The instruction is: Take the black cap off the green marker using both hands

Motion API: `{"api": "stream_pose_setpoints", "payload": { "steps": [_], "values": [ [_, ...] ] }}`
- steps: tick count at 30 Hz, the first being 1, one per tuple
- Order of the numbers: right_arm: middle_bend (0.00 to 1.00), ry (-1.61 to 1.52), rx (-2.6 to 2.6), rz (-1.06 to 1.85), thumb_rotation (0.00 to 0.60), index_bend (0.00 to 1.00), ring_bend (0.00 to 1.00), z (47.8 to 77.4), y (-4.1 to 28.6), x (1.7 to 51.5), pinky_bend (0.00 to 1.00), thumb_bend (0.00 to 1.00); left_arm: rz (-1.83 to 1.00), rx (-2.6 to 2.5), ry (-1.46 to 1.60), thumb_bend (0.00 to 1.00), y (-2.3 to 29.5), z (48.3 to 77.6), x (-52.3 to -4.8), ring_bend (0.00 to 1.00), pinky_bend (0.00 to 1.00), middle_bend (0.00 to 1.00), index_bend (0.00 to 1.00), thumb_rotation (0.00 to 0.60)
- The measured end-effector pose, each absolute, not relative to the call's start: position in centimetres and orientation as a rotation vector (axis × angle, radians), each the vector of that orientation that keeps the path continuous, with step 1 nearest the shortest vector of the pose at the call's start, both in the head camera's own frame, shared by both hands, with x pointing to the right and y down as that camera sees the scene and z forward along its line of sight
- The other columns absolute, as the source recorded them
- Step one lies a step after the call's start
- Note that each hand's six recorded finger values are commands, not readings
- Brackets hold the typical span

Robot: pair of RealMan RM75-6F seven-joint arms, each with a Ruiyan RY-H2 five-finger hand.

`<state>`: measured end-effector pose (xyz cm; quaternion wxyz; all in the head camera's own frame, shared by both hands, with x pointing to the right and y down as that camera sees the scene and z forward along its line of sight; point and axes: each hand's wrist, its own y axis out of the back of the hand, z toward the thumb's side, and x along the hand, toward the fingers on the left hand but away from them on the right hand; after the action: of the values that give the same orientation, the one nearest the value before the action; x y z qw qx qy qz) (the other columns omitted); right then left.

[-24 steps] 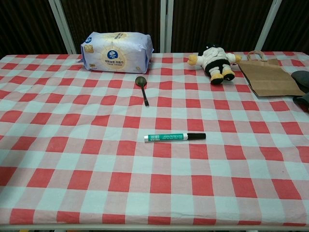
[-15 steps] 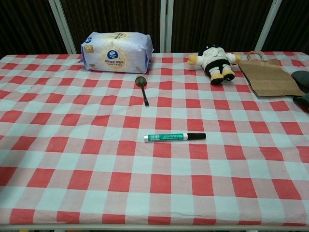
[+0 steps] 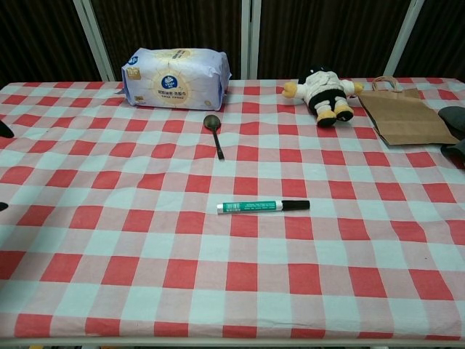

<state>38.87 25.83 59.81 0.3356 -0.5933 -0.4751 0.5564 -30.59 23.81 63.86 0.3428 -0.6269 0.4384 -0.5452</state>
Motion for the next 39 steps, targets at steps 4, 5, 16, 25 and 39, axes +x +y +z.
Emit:
{"api": "stream_pose_setpoints", "payload": {
  "steps": [4,5,16,25,39],
  "values": [
    [0.16,-1.23,-1.547,1.448,0.6,0.05,0.0,59.7,25.2,38.7,0.0,0.03,-1.39,-1.689,1.121,0.1,22.7,64.1,-29.0,0.14,0.2,0.26,0.3,0.6],
    [0.16,-1.228,-1.549,1.446,0.6,0.05,0.0,59.8,25.1,38.6,0.0,0.03,-1.38,-1.702,1.11,0.11,22.4,64.1,-28.5,0.14,0.2,0.26,0.3,0.6],
    [0.15,-1.219,-1.541,1.442,0.6,0.05,0.0,59.7,23.7,38.4,0.0,0.02,-1.319,-1.837,0.939,0.11,18.3,65.1,-19.1,0.2,0.26,0.3,0.3,0.6],
    [0.15,-1.217,-1.534,1.459,0.6,0.05,0.0,59.5,23.8,38.5,0.0,0.01,-1.416,-1.986,0.791,0.12,18.0,68.9,-9.6,0.29,0.34,0.36,0.32,0.6],
    [0.15,-1.236,-1.545,1.47,0.6,0.05,0.0,60.3,24.2,39.2,0.0,0.02,-1.486,-1.941,0.584,0.19,18.1,72.7,-2.7,0.38,0.41,0.47,0.42,0.6]
  ]
}}
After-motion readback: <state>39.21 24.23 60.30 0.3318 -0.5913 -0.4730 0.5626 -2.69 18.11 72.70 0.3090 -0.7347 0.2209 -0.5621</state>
